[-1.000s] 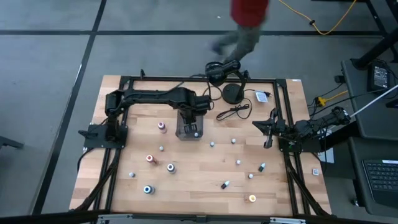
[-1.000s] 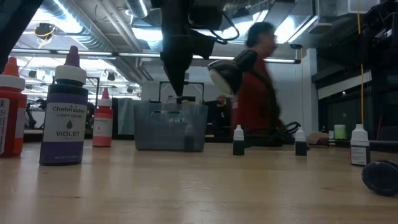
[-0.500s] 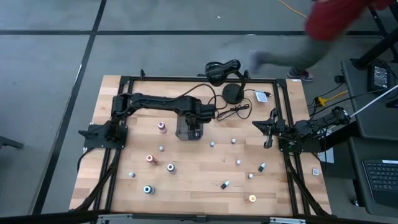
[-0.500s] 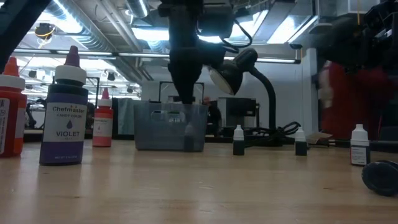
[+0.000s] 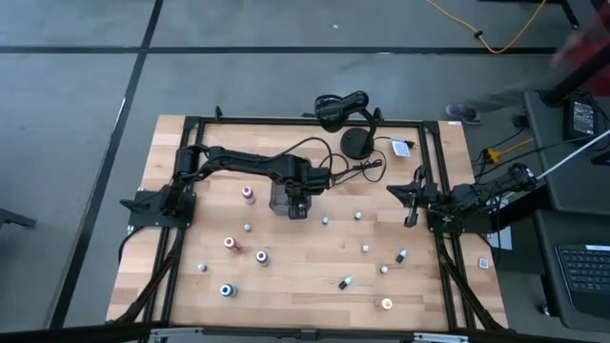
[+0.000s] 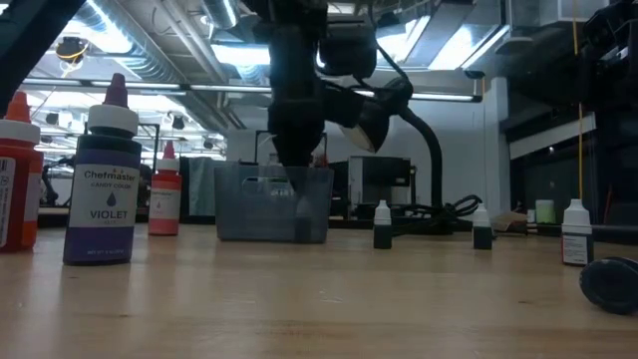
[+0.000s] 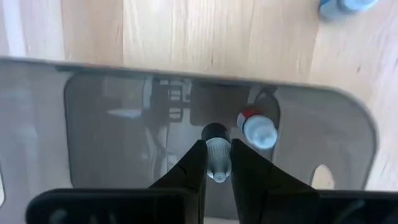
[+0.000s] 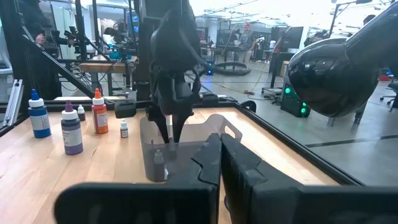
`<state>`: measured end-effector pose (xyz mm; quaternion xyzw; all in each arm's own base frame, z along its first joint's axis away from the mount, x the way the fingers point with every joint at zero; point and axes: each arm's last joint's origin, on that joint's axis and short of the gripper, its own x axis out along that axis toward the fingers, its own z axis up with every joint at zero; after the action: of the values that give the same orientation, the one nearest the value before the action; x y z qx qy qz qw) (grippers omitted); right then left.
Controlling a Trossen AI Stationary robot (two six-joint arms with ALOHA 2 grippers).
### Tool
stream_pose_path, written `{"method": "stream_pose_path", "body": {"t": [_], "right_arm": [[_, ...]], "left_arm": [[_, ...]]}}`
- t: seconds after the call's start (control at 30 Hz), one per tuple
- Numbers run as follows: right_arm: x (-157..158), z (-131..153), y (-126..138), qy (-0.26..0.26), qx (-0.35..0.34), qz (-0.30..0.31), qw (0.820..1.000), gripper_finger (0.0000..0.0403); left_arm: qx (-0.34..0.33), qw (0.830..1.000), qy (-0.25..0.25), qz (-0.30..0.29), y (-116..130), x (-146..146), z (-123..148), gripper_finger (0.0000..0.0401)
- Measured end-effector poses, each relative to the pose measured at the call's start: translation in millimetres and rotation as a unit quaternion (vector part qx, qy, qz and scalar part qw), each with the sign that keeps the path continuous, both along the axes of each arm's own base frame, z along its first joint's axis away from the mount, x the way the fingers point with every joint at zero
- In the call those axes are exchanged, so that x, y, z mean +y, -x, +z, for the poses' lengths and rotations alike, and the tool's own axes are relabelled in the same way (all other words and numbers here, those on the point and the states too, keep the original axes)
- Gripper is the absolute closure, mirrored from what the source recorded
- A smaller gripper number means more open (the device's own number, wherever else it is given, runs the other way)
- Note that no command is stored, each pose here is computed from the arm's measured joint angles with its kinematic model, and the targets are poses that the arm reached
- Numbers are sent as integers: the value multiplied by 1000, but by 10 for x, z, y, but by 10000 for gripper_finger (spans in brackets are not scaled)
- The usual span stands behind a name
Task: Pick & Place food coloring
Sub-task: Put the top left small black food coloring bottle into the gray transparent bin
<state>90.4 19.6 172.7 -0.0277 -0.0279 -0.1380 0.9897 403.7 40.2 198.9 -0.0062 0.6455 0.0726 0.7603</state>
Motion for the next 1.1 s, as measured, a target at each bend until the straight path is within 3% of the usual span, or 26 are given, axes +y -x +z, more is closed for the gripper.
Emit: {"method": "stream_pose_path", "body": {"t": [0.63, 1.1], "right_arm": [[0, 0, 0, 0, 0, 0, 1000, 388], [0, 0, 0, 0, 0, 0, 1000, 388]], "left_arm": [[9, 1000, -2, -17, -63, 11, -190, 355], [8, 1000, 13, -20, -68, 27, -159, 270]]}}
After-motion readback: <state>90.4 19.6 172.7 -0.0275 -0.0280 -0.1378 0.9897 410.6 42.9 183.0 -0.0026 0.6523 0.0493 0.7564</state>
